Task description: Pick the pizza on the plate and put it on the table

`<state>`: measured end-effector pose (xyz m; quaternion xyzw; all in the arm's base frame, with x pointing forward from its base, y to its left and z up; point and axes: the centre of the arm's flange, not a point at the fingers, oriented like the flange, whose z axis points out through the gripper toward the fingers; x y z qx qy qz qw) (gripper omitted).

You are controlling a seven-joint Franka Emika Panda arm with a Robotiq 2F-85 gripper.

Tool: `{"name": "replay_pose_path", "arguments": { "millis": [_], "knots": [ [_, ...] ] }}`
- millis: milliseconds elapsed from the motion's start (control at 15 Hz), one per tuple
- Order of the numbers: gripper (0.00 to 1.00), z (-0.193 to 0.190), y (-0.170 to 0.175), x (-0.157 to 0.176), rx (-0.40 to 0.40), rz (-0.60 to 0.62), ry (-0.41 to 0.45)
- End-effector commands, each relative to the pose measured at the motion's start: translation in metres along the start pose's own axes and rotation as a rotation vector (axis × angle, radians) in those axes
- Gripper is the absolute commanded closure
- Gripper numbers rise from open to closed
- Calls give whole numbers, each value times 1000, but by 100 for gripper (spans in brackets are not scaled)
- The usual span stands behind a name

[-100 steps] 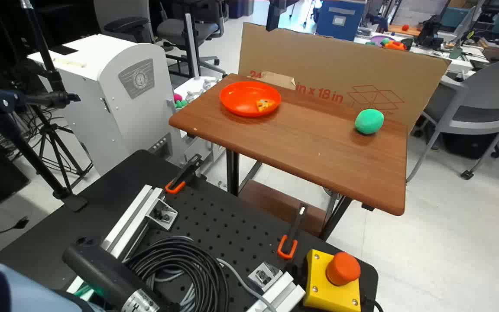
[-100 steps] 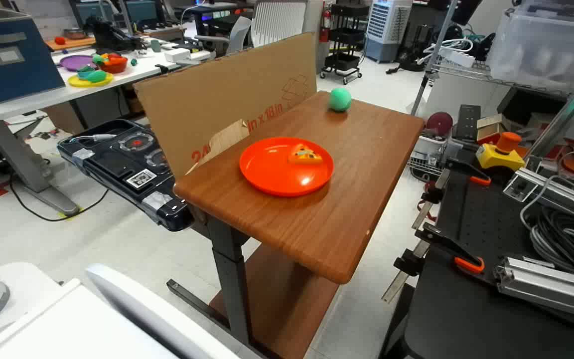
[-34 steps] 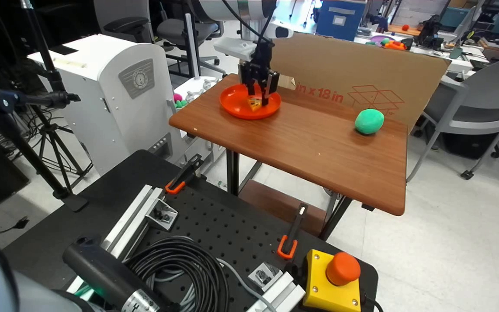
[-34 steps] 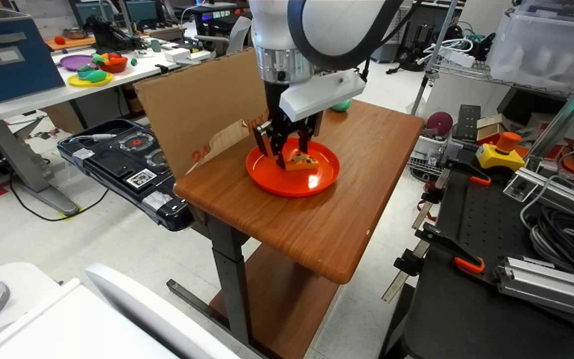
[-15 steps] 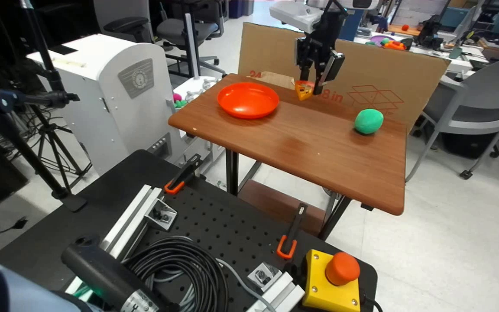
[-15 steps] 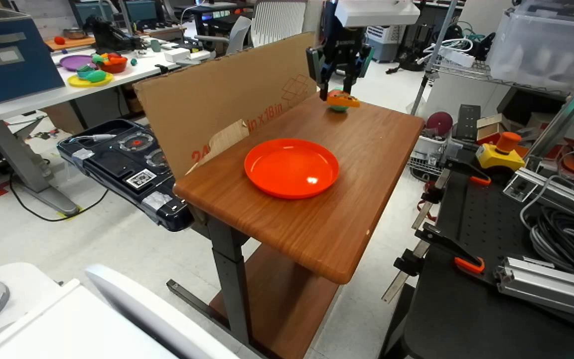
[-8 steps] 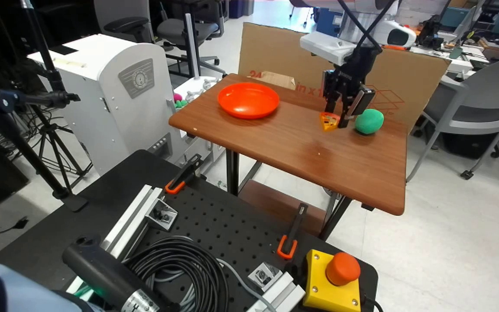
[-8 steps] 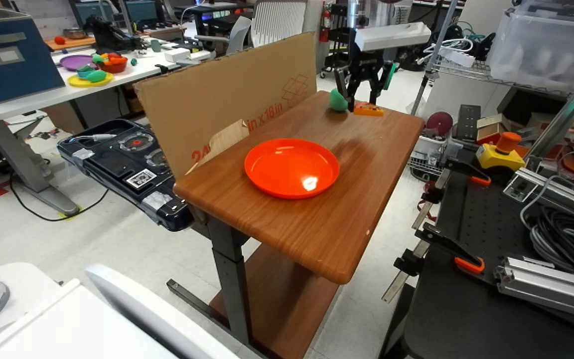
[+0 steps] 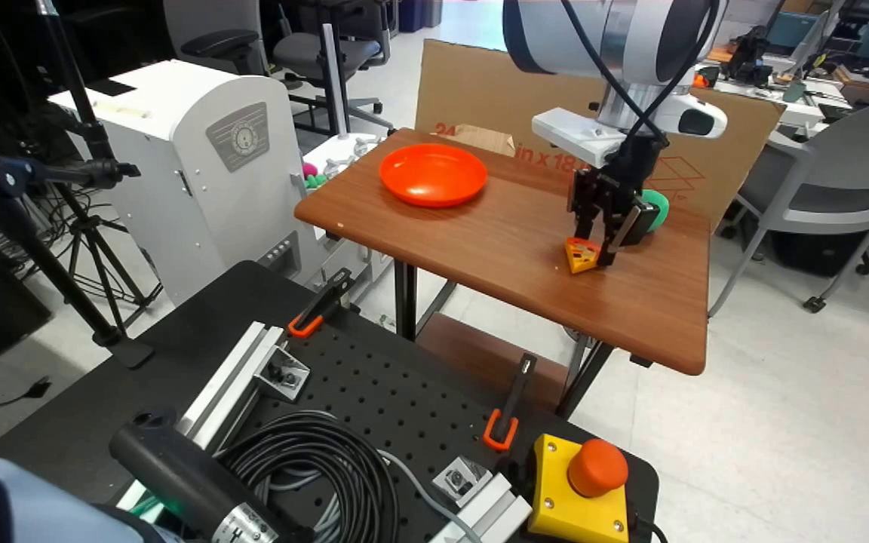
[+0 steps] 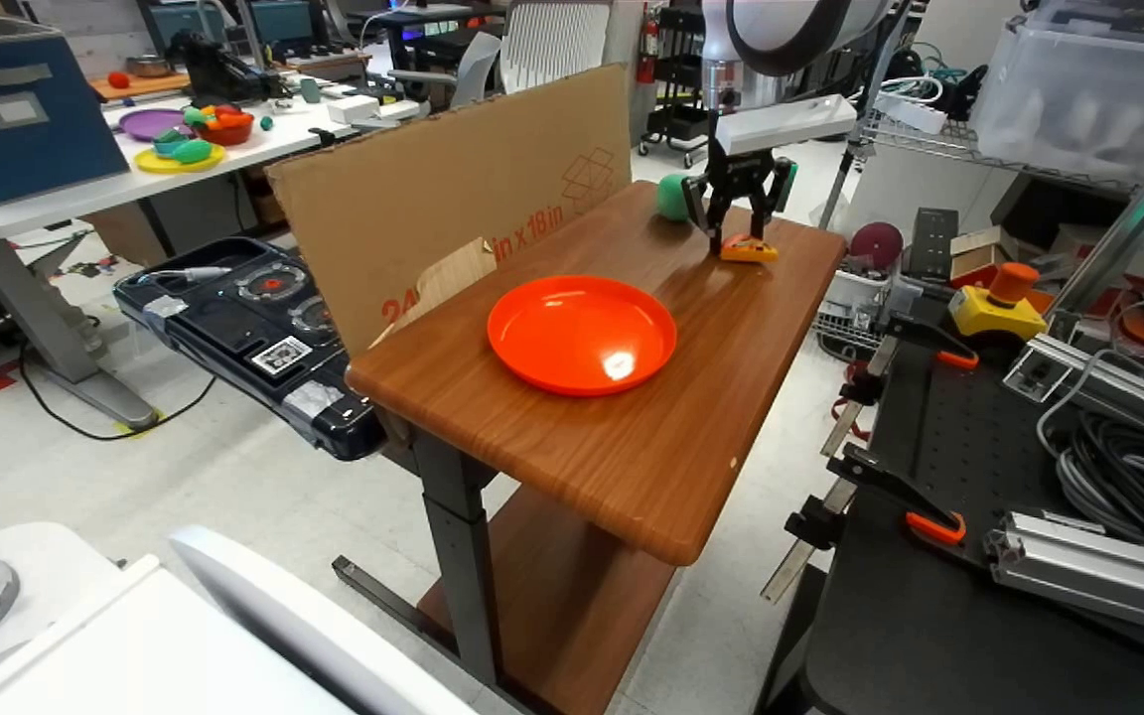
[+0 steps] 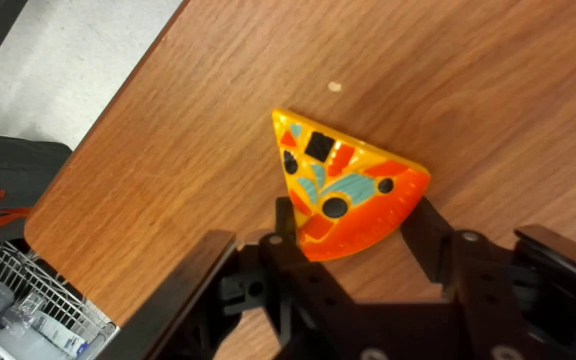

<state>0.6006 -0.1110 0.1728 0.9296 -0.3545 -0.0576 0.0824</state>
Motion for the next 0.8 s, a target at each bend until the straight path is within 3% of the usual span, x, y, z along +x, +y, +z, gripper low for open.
{"name": "replay_pose_path", "arguments": {
  "millis": [0, 200, 467, 533, 733],
  "knots": [
    [17, 8, 3, -9, -31, -15, -8],
    [0, -12, 11, -26, -20, -30, -14],
    [0, -60, 13, -65, 57, -57, 16],
    [0, -25, 2, -32, 11, -38, 0],
    [0, -55, 3, -52, 42, -56, 17]
  ]
}}
